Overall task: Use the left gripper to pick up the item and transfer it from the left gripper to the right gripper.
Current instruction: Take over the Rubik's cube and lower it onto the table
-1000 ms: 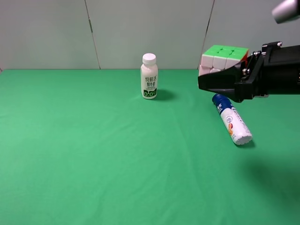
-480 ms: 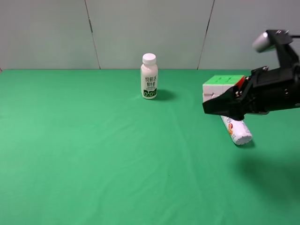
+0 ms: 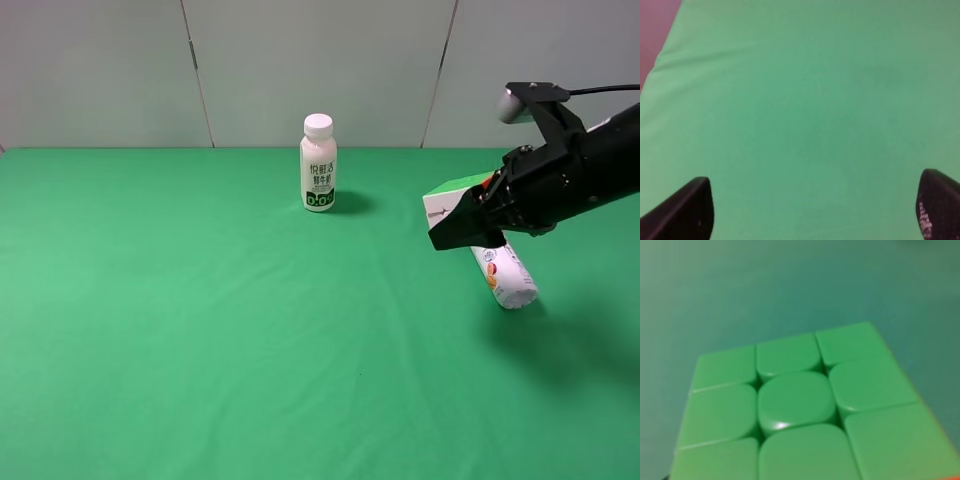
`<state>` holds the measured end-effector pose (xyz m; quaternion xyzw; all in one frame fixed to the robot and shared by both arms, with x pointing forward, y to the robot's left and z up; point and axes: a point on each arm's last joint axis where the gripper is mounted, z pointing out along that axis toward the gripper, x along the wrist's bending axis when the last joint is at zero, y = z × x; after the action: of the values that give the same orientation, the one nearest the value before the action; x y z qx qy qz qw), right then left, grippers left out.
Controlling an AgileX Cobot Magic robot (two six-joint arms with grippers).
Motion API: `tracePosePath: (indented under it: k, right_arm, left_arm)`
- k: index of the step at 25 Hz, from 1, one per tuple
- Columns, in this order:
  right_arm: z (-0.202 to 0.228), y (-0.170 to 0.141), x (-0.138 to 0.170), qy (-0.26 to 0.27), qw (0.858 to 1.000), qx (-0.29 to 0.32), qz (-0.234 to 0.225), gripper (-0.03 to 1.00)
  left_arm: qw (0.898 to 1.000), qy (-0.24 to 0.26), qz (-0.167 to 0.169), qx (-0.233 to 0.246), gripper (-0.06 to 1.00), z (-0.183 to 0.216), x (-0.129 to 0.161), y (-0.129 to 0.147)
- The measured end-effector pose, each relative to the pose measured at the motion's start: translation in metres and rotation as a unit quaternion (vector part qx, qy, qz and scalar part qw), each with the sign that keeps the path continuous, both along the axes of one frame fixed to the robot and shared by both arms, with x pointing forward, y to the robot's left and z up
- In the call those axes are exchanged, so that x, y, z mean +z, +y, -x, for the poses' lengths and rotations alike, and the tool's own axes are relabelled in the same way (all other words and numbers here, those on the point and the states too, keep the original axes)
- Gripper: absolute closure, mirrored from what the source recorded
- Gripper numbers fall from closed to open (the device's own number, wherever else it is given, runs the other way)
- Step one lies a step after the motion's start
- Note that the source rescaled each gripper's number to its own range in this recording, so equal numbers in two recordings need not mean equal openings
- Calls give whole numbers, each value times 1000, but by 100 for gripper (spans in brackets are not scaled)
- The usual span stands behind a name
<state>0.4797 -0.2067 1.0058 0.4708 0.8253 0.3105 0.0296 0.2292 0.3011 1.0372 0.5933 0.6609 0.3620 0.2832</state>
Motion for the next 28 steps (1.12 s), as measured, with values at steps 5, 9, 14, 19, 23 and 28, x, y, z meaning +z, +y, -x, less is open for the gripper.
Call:
tracePosePath:
  k: [5,9,14,19,23,28]
  right_arm:
    - [-11,29,-2,9,998,39,49,96]
    - [-28,49,-5,30,992,39,113,96]
    - [-52,61,-11,69,983,24,169,96]
    - [-68,69,-26,104,977,24,187,96]
    - [-71,71,-50,146,968,25,205,96]
    - [-73,72,-73,177,959,29,219,96]
  left_arm:
    - [1000,0,0,0,38,0,0,0]
    - [1000,0,0,0,38,0,0,0]
    - [1000,0,-1,1,38,0,0,0]
    - [1000,0,-1,1,38,0,0,0]
    - [1000,0,-1,1,38,0,0,0]
    - [1000,-1,-1,0,38,0,0,0]
